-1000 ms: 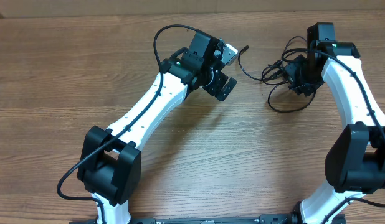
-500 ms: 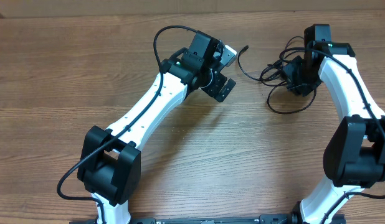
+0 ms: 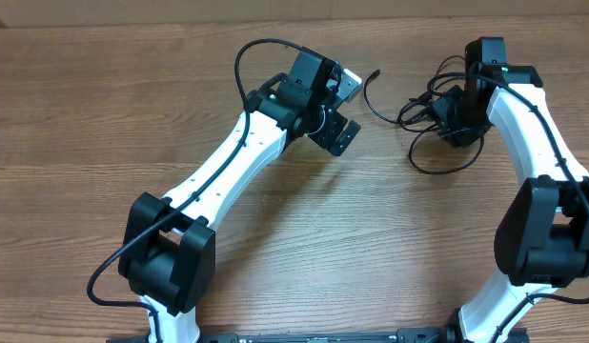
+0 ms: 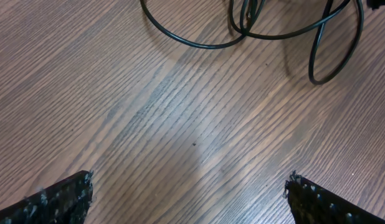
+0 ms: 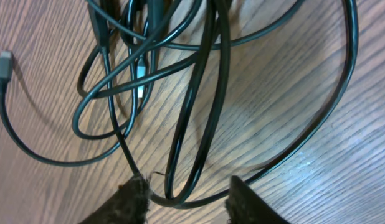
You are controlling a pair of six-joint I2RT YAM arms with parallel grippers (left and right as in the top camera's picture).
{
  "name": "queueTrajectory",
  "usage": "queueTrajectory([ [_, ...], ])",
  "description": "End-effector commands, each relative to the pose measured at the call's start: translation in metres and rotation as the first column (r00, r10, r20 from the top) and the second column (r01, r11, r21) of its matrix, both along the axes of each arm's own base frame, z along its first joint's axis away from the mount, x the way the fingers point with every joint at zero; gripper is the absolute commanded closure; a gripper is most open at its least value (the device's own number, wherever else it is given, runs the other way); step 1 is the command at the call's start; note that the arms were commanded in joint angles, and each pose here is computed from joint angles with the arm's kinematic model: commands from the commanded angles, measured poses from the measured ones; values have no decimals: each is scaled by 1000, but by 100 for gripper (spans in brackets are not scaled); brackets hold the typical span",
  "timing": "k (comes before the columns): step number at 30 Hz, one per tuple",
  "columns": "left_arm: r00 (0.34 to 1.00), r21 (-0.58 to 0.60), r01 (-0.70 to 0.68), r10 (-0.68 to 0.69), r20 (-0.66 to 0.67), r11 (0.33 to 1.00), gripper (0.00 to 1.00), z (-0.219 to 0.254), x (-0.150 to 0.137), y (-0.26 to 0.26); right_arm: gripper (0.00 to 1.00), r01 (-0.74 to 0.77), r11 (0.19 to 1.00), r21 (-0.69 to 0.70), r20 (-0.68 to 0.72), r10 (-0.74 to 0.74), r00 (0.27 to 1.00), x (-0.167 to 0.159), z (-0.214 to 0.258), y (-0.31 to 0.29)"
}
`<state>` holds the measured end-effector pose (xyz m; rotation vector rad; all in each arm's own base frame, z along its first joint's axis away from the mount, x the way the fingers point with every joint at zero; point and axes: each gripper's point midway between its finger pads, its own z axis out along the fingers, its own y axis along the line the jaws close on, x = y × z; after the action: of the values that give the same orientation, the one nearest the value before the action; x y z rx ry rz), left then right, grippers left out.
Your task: Untangle cables
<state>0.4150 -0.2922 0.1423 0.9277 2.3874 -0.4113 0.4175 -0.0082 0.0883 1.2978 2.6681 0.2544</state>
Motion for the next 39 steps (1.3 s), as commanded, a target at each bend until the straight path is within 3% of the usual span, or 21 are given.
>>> queueTrajectory([
  [1, 1000, -3, -11, 11, 7, 1000, 0, 2, 6, 0, 62, -3, 1000, -5, -8, 3, 1000, -1, -5, 0],
  [10, 1000, -3, -11, 11, 7, 1000, 1, 2, 6, 0, 60, -2, 1000, -11, -20, 2, 1000, -6, -20, -1],
  [12, 1000, -3, -11, 11, 7, 1000, 1, 2, 5, 0, 68, -3, 1000, -11, -26, 2, 1000, -8, -24, -1],
  [15, 1000, -2, -11, 11, 7, 1000, 1, 2, 5, 0, 93, -3, 1000, -11, -22, 2, 1000, -7, -24, -1],
  [16, 1000, -2, -11, 11, 6, 1000, 0, 2, 5, 0, 96, -3, 1000, -11, -18, 2, 1000, -6, -24, -1],
  [24, 1000, 0, -7, 7, 9, 1000, 0, 2, 5, 0, 96, -122, 992, -6, 56, 122, 991, 10, 0, 5],
  [31, 1000, 0, -5, 5, 10, 1000, 1, 2, 5, 0, 96, -196, 978, -68, 216, 206, 954, 33, 78, 4],
  [39, 1000, -9, 8, -8, -9, 1000, 0, 1, 1, -2, 96, -222, 968, -121, 303, 249, 920, 39, 146, 3],
])
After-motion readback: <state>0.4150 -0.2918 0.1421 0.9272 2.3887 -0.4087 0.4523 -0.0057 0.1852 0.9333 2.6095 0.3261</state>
